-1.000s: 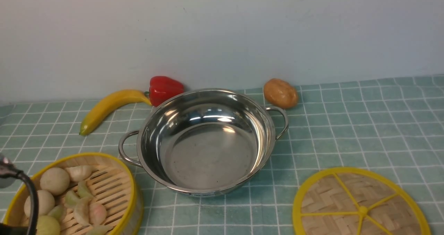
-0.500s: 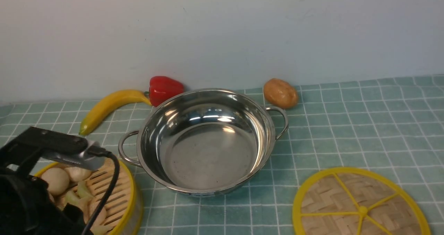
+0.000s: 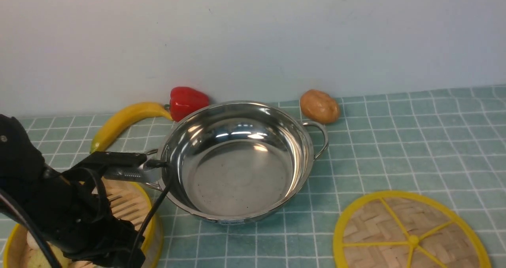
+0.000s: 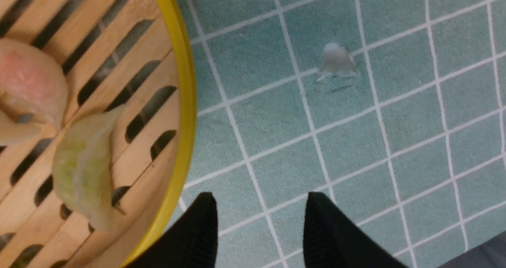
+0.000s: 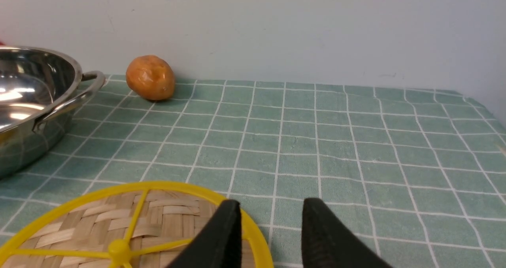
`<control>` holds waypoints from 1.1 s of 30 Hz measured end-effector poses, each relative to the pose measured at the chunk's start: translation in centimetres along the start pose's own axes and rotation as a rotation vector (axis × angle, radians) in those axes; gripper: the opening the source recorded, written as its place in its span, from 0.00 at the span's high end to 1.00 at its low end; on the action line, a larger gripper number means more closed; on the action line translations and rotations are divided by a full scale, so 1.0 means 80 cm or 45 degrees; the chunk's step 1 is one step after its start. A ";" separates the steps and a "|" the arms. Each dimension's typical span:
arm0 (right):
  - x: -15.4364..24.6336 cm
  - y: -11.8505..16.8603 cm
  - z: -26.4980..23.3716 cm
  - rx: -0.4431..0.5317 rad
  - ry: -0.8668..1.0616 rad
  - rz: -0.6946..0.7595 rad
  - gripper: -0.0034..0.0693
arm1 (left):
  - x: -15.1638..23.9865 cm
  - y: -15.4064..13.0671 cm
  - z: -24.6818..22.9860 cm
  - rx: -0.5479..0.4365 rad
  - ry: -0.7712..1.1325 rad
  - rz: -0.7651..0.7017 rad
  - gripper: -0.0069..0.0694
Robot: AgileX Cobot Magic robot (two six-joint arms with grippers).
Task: Place the steamer in the pot on the blue tablecloth, and put the lid on the steamer.
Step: 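Grasp the rim of the steamer basket holding the buns with the left gripper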
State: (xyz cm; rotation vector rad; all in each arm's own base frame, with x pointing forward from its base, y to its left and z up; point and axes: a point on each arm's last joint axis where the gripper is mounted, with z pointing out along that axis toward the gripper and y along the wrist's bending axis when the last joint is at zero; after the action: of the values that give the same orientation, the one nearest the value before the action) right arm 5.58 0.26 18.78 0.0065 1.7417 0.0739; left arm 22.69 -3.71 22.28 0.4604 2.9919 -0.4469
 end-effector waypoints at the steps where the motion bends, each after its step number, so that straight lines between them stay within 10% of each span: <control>1: 0.000 0.000 0.000 0.000 0.000 0.000 0.62 | -0.002 0.001 0.002 -0.004 -0.010 -0.003 0.53; 33: 0.000 0.000 0.000 0.000 0.000 0.000 0.62 | -0.035 0.034 0.055 -0.092 -0.052 -0.021 0.54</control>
State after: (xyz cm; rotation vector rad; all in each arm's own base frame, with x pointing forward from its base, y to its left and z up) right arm 5.58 0.26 18.78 0.0065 1.7417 0.0739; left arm 26.35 -3.33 17.67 0.4160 2.9626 -0.3435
